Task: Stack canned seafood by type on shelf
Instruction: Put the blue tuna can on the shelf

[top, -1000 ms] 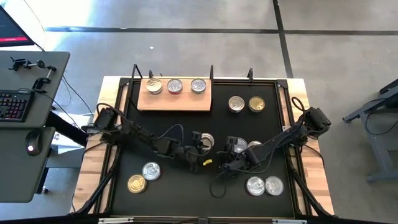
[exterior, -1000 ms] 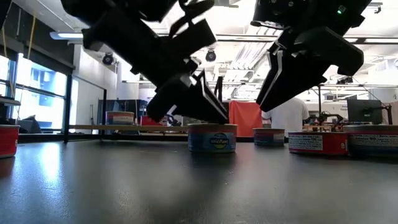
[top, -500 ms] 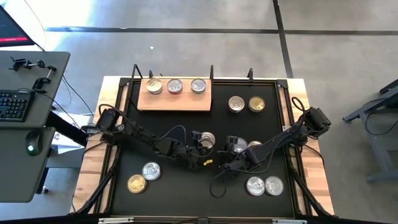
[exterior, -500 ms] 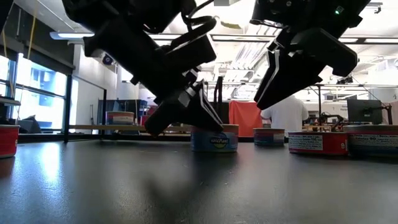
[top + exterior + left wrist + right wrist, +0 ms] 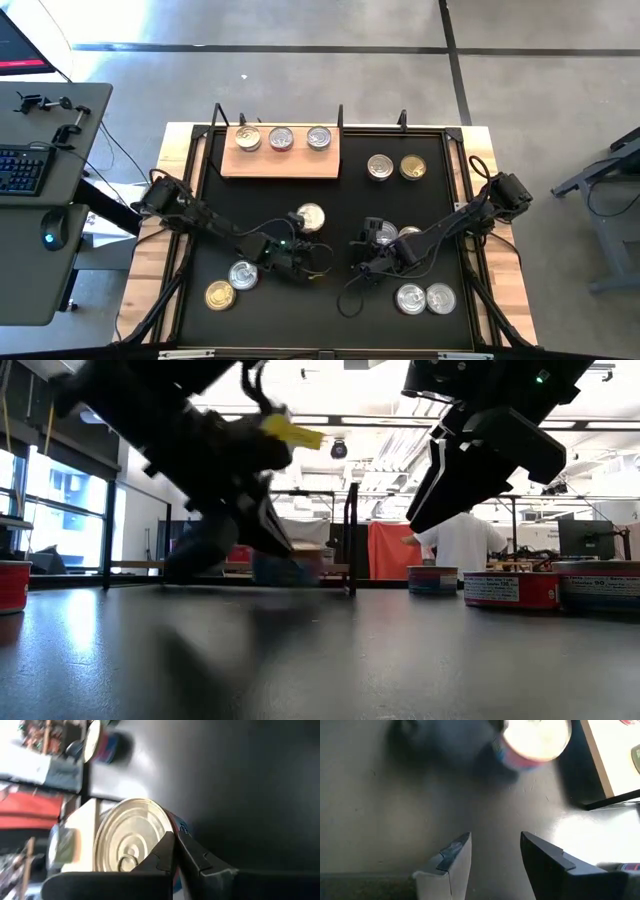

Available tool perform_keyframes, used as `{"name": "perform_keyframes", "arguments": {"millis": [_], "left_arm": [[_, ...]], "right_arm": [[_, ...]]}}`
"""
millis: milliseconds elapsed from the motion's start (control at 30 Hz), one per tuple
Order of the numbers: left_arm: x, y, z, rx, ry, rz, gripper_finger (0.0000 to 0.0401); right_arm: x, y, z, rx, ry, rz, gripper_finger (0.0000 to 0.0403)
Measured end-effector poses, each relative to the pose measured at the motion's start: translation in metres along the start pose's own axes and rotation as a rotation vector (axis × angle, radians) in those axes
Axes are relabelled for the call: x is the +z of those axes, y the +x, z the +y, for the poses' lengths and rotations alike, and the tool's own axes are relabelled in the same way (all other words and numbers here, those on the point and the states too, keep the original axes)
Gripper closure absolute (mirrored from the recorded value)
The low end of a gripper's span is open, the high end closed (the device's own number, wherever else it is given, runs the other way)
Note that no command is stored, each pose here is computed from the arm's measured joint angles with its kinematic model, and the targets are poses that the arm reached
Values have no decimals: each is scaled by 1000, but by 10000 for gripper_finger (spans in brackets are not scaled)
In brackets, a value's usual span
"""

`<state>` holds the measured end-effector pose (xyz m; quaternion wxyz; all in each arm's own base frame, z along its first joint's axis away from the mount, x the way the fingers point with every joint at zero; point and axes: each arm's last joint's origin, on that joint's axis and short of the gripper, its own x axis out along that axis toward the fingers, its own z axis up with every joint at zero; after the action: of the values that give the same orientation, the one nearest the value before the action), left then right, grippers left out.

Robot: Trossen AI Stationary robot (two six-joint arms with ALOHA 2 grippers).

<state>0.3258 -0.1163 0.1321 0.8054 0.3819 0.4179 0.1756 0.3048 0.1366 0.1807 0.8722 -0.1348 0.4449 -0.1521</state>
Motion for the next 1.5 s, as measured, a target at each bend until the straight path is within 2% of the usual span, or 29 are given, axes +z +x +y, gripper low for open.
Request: {"name": "perform_keyframes", "arguments": {"millis": [367, 667, 867, 1033, 1133, 1333, 1500], "left_arm": [[-29, -24, 14, 143, 13, 179, 401], [-57, -19, 36, 311, 76, 352, 401], [-86, -5, 61, 367, 16, 464, 401], [-111, -9, 87, 362, -99, 512, 401], [-123, -12, 103, 315, -179, 508, 401], [-143, -10, 131, 177, -322, 408, 401], [-161, -5, 148, 146, -391, 361, 401]], "right_arm": [[1, 0, 0, 1, 3, -5, 242], [1, 0, 0, 2, 5, -6, 242], [1, 0, 0, 2, 5, -7, 242], [1, 0, 0, -1, 3, -8, 242], [1, 0, 0, -4, 6, -11, 242], [2, 0, -1, -14, 8, -17, 242], [2, 0, 0, -14, 9, -19, 242]]}}
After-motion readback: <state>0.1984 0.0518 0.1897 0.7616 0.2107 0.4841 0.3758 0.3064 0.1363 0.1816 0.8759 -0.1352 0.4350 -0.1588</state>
